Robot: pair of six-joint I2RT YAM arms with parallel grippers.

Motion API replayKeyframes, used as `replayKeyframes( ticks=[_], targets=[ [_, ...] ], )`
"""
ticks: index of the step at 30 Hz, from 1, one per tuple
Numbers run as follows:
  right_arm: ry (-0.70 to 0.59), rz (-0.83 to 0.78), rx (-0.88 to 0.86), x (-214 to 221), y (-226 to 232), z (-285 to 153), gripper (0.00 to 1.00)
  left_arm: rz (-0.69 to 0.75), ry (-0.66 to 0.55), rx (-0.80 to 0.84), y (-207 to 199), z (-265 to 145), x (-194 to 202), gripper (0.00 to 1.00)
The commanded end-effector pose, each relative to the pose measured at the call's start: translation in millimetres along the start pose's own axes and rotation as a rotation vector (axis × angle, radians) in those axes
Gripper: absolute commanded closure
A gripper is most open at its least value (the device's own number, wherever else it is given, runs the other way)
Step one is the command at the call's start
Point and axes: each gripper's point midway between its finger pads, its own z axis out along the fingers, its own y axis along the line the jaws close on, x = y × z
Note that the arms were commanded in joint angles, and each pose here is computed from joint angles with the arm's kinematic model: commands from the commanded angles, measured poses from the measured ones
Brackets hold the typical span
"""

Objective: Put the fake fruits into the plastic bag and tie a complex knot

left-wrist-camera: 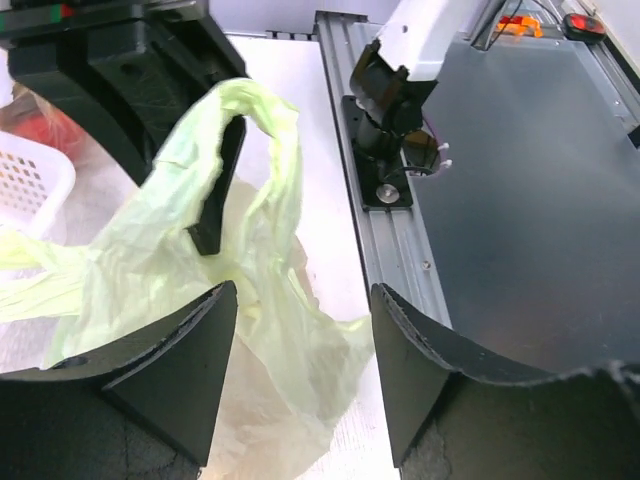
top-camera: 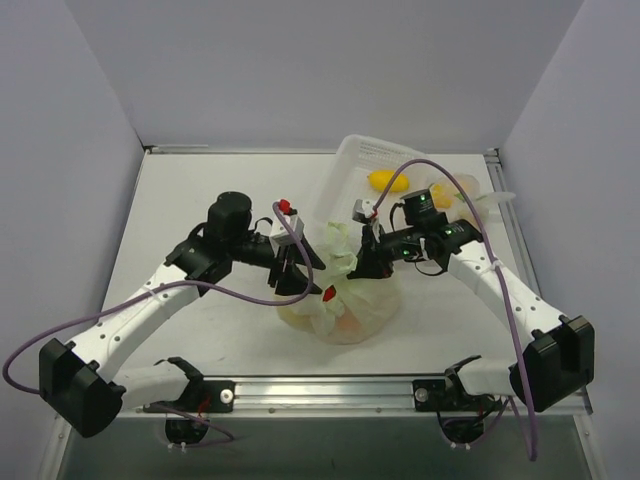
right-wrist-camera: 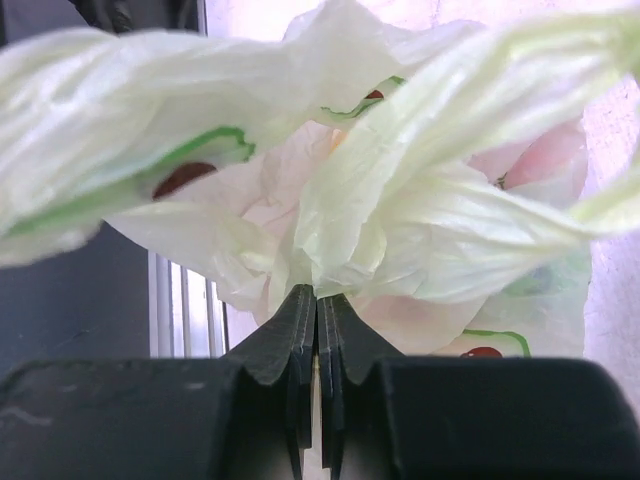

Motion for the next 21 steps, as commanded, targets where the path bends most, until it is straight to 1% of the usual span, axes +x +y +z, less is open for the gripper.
replayKeyframes(
  ticks=[1,3,4,6,7,8,9,10,11,12,13,14,15,16,17,18,21],
  targets=[
    [-0.009,-0.016,-0.007,-3,2,1,1.0,-0.028,0.004,0.023,-10,-10,0,0.37],
    [-0.011,-0.019,-0.008,-4,2,0,1.0,-0.05,-0.012,-0.004,-3,-20,-2,0.4],
    [-0.012,-0.022,-0.01,-6,3,0,1.0,-0.048,-0.019,-0.03,0,-26,-3,0.4],
    [-0.012,-0.023,-0.009,-6,3,0,1.0,-0.064,-0.031,-0.104,16,-41,-3,0.34],
    [-0.012,-0.021,-0.01,-7,3,0,1.0,-0.052,-0.031,-0.121,18,-46,-3,0.07],
    [-0.012,-0.02,-0.01,-7,4,0,1.0,-0.037,-0.019,-0.137,20,-49,0,0.03],
    [-0.012,-0.018,-0.009,-7,4,0,1.0,-0.023,-0.017,-0.141,18,-50,1,0.02],
    [-0.012,-0.019,-0.01,-7,4,0,1.0,-0.008,-0.008,-0.182,22,-52,4,0.02],
    [-0.011,-0.017,-0.012,-7,5,1,1.0,0.052,-0.044,-0.234,19,-57,-9,0.03],
    [-0.007,-0.011,-0.008,-6,4,1,1.0,0.067,-0.054,-0.282,19,-54,-7,0.03],
    [-0.008,-0.014,-0.007,-6,3,1,1.0,0.102,-0.063,-0.382,20,-62,-3,0.03],
    [-0.008,-0.014,-0.007,-6,4,1,1.0,0.169,-0.071,-0.402,18,-60,-4,0.03],
    [-0.006,-0.015,-0.007,-6,4,1,1.0,0.218,-0.064,-0.38,6,-50,-2,0.03],
    [-0.005,-0.017,-0.007,-5,4,1,1.0,0.246,-0.054,-0.478,14,-53,-1,0.03],
    [-0.004,-0.02,-0.005,-5,5,1,1.0,0.275,-0.044,-0.506,16,-52,-3,0.03],
    [-0.002,-0.023,-0.007,-5,5,1,1.0,0.275,-0.038,-0.521,19,-51,-3,0.03],
    [0.001,-0.024,-0.01,-5,6,2,1.0,0.215,-0.032,-0.553,31,-48,-10,0.03]
  ],
)
